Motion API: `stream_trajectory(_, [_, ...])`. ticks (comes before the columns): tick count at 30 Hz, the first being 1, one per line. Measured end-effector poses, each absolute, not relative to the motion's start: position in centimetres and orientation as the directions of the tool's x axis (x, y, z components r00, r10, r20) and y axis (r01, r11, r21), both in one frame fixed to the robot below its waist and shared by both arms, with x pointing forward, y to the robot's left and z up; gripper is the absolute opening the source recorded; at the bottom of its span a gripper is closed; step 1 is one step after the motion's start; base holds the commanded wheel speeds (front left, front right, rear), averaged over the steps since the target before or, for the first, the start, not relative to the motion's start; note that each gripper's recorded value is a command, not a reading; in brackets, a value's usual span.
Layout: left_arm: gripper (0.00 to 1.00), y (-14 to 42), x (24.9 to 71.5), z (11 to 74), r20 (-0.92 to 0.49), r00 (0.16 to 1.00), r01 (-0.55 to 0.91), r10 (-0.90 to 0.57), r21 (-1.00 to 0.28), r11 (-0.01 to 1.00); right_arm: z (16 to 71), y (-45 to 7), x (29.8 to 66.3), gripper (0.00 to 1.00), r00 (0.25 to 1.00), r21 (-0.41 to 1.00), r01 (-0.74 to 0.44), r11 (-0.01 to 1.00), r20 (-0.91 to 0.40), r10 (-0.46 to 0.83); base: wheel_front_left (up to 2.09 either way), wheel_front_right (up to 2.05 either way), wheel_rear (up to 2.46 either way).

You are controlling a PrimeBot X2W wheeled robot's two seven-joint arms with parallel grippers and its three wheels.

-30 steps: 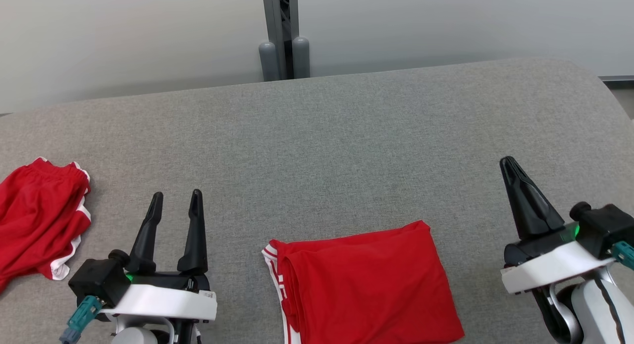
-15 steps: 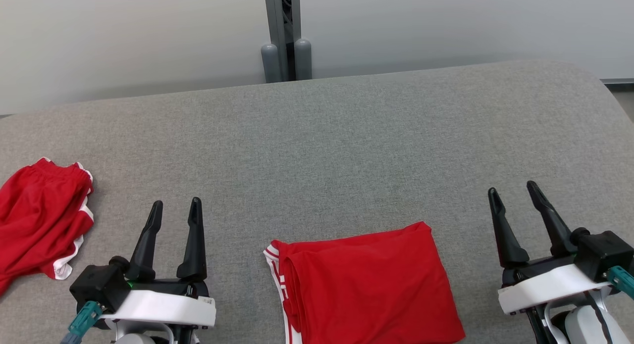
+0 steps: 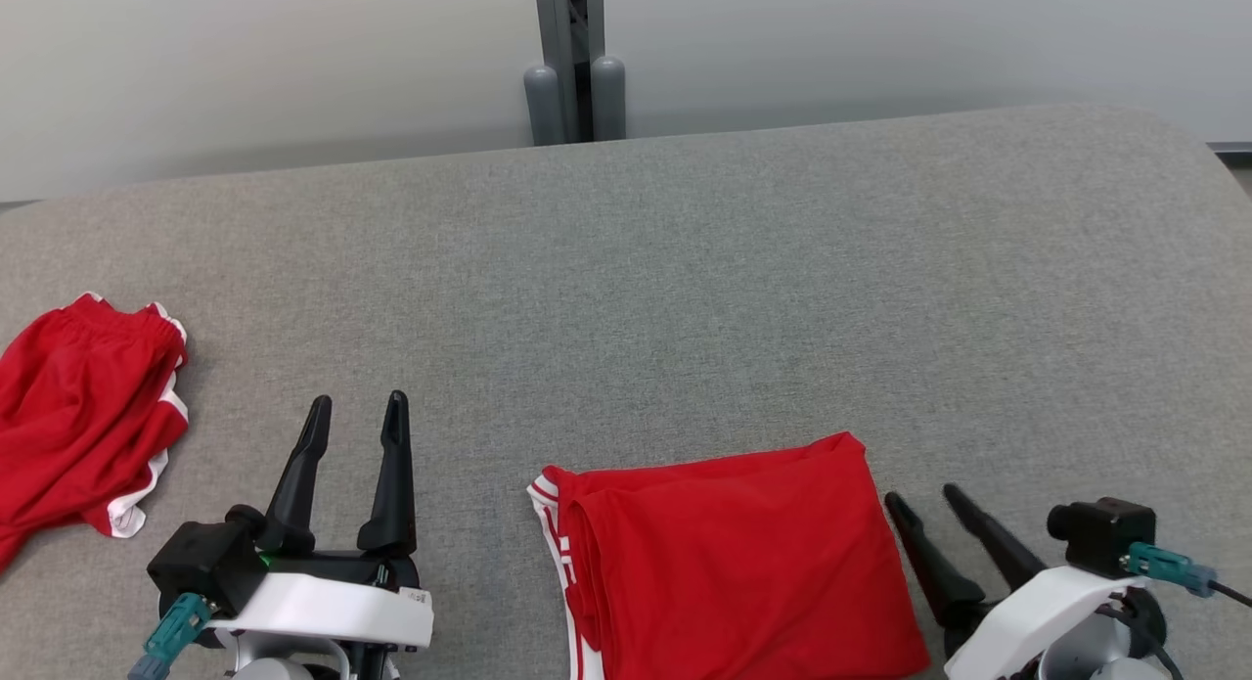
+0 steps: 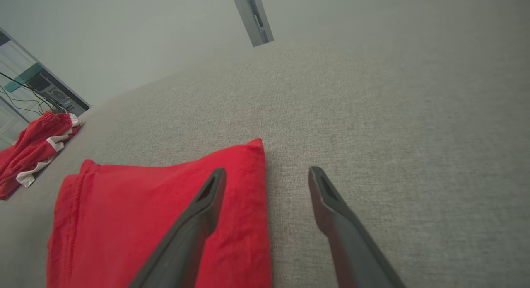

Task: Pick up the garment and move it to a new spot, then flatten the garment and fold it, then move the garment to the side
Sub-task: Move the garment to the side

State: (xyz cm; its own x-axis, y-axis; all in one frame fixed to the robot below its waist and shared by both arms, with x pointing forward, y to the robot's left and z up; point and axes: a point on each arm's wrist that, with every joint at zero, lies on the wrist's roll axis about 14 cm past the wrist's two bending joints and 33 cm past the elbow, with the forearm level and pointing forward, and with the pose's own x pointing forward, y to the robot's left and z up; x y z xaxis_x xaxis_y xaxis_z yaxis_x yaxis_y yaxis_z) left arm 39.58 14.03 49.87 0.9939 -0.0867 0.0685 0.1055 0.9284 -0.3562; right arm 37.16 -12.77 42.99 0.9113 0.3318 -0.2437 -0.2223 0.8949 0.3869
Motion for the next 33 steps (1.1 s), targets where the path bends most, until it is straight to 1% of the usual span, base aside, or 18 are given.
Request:
stream_trajectory(6, [1.00, 14.2, 40.1, 49.6, 0.063, 0.994, 0.101, -0.084, -0.351, 0.931, 40.3, -10.8, 36.1, 1.00, 0.837, 0.503, -0.202, 0.840, -0.357, 0.415, 0.00, 0.00, 0.00])
stream_trajectory(11, [1.00, 14.6, 40.3, 49.0, 0.046, 0.996, 0.089, -0.078, -0.345, 0.934, 39.1, -9.1, 36.1, 1.00, 0.782, 0.557, -0.200, 0.806, -0.404, 0.473, 0.00, 0.00, 0.00])
stream_trajectory(14, [1.00, 14.7, 40.6, 49.0, 0.048, 0.996, 0.086, -0.074, -0.339, 0.937, 38.7, -8.5, 36.3, 1.00, 0.762, 0.570, -0.207, 0.795, -0.415, 0.496, 0.00, 0.00, 0.00])
stream_trajectory(15, [1.00, 14.8, 40.6, 48.8, 0.043, 0.996, 0.082, -0.072, -0.338, 0.937, 38.7, -8.2, 36.4, 0.69, 0.758, 0.575, -0.210, 0.791, -0.415, 0.503, 0.00, 0.00, 0.00])
stream_trajectory(16, [1.00, 14.9, 40.6, 48.7, 0.040, 0.997, 0.079, -0.070, -0.338, 0.938, 38.7, -7.9, 36.5, 0.29, 0.752, 0.580, -0.215, 0.786, -0.415, 0.512, 0.00, 0.00, 0.00])
stream_trajectory(17, [1.00, 14.9, 40.7, 48.6, 0.038, 0.997, 0.077, -0.068, -0.338, 0.938, 38.6, -7.6, 36.5, 0.00, 0.744, 0.577, -0.225, 0.785, -0.418, 0.521, 0.00, 0.00, 0.00])
stream_trajectory(20, [1.00, 15.0, 40.8, 48.5, 0.036, 0.997, 0.075, -0.066, -0.336, 0.939, 38.3, -7.5, 36.7, 0.00, 0.737, 0.563, -0.244, 0.790, -0.421, 0.528, 0.00, 0.00, 0.00])
stream_trajectory(23, [1.00, 15.0, 41.1, 48.6, 0.040, 0.997, 0.077, -0.067, -0.331, 0.941, 38.4, -7.9, 37.2, 0.00, 0.747, 0.544, -0.256, 0.799, -0.413, 0.521, 0.00, 0.00, 0.00])
stream_trajectory(26, [1.00, 14.7, 41.4, 48.6, 0.041, 0.996, 0.085, -0.075, -0.332, 0.940, 38.5, -8.9, 38.0, 0.00, 0.757, 0.497, -0.279, 0.821, -0.412, 0.507, 0.00, 0.00, 0.00])
stream_trajectory(29, [1.00, 14.1, 41.8, 48.3, 0.037, 0.995, 0.100, -0.092, -0.333, 0.938, 38.4, -10.3, 38.7, 0.00, 0.752, 0.436, -0.308, 0.846, -0.433, 0.497, 0.00, 0.00, 0.00])
stream_trajectory(33, [1.00, 13.1, 43.0, 47.9, 0.036, 0.992, 0.129, -0.124, -0.323, 0.938, 39.1, -13.5, 41.1, 0.00, 0.767, 0.334, -0.330, 0.883, -0.451, 0.457, 0.00, 0.00, 0.00])
